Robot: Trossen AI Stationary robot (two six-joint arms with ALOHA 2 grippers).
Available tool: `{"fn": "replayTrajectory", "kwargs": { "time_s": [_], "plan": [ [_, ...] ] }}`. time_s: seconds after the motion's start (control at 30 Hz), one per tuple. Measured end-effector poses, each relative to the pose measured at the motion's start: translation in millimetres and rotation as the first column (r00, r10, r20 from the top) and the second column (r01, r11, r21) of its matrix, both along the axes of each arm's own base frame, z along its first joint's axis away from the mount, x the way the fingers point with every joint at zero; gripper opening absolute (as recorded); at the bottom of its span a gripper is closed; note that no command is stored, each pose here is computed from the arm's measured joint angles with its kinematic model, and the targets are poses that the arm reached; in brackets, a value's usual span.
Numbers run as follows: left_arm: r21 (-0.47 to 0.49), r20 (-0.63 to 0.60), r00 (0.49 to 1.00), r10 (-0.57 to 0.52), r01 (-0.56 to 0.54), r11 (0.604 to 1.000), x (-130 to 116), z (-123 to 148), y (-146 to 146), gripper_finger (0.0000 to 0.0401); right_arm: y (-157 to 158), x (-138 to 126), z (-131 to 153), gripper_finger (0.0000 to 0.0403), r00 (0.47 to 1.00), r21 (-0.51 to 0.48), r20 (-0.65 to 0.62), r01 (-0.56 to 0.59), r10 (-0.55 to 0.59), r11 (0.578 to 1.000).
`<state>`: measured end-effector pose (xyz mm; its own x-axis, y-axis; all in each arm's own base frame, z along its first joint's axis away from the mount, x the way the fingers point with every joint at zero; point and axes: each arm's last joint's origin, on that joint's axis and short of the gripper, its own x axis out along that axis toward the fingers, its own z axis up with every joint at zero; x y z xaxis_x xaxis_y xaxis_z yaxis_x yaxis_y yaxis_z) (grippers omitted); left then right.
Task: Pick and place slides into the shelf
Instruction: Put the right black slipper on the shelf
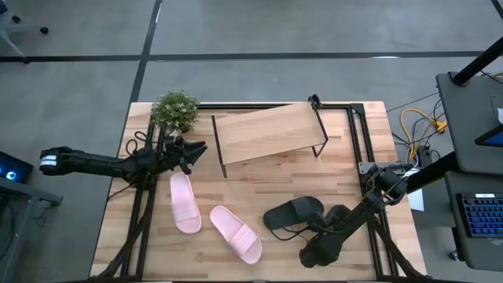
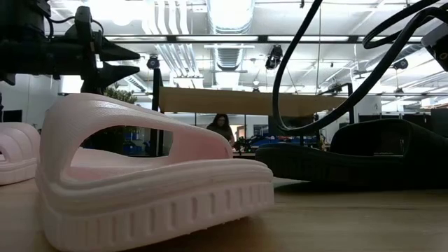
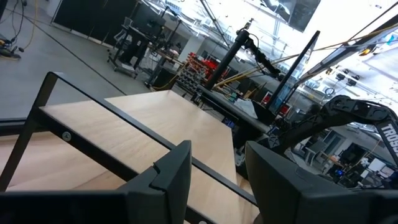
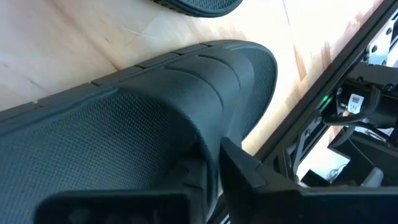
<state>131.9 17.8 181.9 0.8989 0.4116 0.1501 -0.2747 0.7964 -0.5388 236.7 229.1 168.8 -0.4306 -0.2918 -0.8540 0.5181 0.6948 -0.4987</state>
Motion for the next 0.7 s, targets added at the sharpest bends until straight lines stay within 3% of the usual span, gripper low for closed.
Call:
{"fn": "replayTrajectory", "kwargs": {
  "time_s": [0.33,0.7],
  "plan": [
    [0.001,0.008,1.0,0.0,0.0,1.0,0,1,0,0.0136,-3,-4,7,0.001,0.999,0.009,-0.045,-0.02,0.021,1.0],
    [0.002,0.021,1.0,0.0,0.0,1.0,-1,2,0,0.0136,1,4,32,0.0009,0.995,0.026,0.089,-0.057,0.054,0.998]
  ]
}}
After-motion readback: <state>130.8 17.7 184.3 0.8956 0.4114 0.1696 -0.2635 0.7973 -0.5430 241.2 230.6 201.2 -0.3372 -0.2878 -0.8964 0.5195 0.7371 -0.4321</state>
